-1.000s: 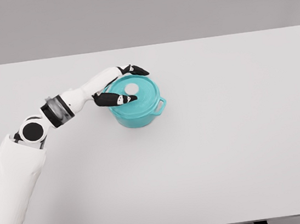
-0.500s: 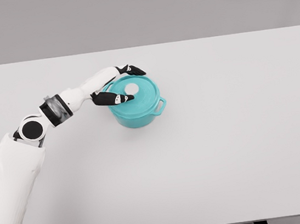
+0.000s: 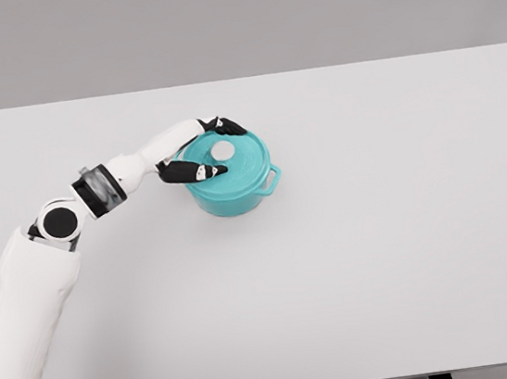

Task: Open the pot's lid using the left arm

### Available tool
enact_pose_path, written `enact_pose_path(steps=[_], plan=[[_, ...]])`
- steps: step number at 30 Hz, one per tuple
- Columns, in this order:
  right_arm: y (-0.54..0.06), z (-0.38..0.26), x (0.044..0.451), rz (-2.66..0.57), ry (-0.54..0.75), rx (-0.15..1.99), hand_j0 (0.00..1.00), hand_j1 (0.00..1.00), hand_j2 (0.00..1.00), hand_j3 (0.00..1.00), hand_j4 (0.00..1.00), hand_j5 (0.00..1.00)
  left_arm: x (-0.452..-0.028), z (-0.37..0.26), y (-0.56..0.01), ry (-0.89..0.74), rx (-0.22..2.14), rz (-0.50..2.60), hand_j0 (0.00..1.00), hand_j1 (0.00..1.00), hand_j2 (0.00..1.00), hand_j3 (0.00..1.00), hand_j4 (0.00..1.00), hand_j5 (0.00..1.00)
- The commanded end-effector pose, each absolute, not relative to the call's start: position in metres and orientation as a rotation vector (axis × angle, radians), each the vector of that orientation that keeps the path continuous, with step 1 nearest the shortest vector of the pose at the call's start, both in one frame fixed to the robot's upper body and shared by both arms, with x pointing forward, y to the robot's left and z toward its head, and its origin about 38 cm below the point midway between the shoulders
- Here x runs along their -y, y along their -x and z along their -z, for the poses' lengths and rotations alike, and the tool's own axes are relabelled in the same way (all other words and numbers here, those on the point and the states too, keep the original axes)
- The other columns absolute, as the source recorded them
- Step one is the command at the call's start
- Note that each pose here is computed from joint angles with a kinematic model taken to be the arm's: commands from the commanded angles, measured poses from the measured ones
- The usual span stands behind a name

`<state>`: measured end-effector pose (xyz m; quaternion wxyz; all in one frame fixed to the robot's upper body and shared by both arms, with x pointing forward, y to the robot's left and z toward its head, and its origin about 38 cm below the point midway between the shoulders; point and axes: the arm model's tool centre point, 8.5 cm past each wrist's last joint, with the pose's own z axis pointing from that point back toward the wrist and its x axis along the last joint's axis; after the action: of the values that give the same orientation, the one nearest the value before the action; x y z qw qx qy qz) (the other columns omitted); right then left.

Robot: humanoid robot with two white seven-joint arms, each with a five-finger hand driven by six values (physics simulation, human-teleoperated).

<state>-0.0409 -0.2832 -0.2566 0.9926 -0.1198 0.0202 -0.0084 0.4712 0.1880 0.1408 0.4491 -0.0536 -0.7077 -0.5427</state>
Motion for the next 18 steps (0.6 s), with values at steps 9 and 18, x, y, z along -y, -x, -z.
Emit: enact_pose_path(steps=[9, 18], plan=[[0.041, 0.2566, 0.2832, 0.017, 0.24, -0.041, 1.0, 1.0, 1.0, 1.0, 1.0, 1.0, -0.1904, -0.1405, -0.4729, 0.122, 1.767, 1.301, 0.61, 0.61, 0.61, 0.61, 0.61, 0.61], [0.041, 0.2566, 0.2832, 0.017, 0.24, -0.041, 1.0, 1.0, 1.0, 1.0, 1.0, 1.0, -0.19, -0.1395, -0.4721, 0.122, 1.767, 1.299, 0.61, 0.61, 0.61, 0.61, 0.61, 0.61]])
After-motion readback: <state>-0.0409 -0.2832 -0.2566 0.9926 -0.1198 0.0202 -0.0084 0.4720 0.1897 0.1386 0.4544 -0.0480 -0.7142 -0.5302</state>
